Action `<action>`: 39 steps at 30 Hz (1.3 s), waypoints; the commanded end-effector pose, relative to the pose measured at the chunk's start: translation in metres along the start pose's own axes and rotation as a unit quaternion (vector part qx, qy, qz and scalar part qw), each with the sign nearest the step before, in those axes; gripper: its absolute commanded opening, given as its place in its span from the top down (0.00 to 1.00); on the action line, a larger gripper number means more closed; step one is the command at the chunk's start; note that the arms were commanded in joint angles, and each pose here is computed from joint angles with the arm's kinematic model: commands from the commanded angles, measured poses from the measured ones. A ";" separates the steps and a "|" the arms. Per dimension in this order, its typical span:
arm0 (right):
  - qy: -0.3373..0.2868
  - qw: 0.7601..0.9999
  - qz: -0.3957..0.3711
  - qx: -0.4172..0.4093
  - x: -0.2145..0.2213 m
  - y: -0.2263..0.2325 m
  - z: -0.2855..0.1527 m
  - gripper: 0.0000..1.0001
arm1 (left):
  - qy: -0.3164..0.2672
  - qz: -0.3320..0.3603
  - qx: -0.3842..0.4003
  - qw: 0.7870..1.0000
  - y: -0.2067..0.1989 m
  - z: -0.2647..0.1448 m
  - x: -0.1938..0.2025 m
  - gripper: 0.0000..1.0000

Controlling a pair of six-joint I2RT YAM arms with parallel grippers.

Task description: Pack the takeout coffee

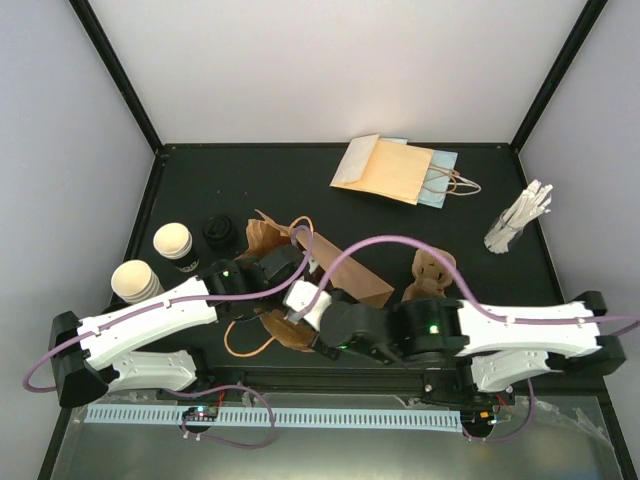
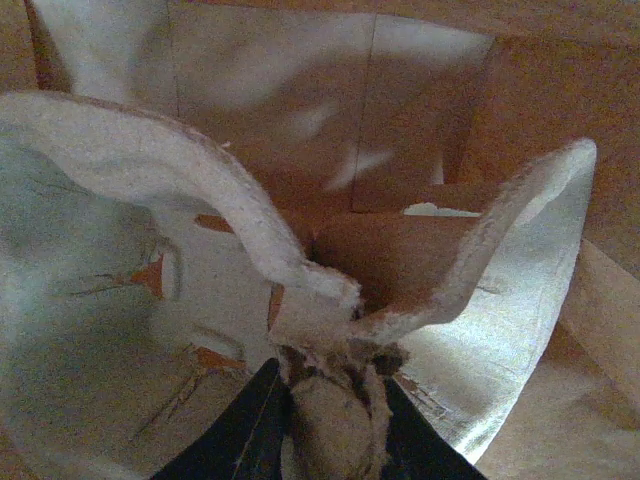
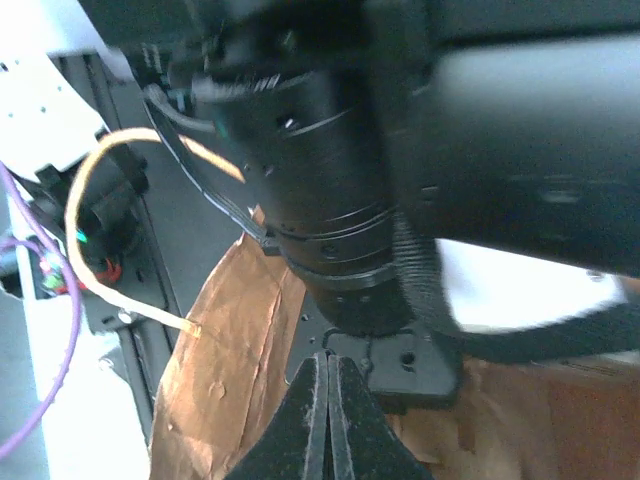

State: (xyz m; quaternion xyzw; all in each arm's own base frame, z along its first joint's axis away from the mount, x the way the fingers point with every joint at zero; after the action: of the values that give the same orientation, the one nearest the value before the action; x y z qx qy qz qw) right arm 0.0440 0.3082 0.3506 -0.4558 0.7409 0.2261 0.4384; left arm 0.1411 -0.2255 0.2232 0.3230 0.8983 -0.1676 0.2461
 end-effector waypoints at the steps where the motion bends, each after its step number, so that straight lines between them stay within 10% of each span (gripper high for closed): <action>1: 0.037 0.997 -0.020 0.057 0.003 0.002 0.017 0.99 | -0.001 -0.009 -0.002 1.000 0.001 -0.004 -0.001 0.82; 39: 0.130 0.982 -0.127 -0.057 0.047 0.053 0.031 0.98 | 0.000 0.063 -0.051 0.997 0.002 0.034 -0.030 0.83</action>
State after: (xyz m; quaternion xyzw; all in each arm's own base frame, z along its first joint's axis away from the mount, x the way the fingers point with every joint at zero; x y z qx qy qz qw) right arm 0.0072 0.3373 0.2854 -0.5872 0.7229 0.1316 0.3395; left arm 0.1633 -0.2463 0.2052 0.3535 0.8957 -0.1125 0.2452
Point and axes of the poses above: each gripper's point midway between its finger pads, its own z axis out along the fingers, its own y axis along the line the jaws close on, x = y × z, the point moved 6 cm from there along -z, back along the fingers, and after that the axes turned 6 degrees about z, right-handed, at the moved point
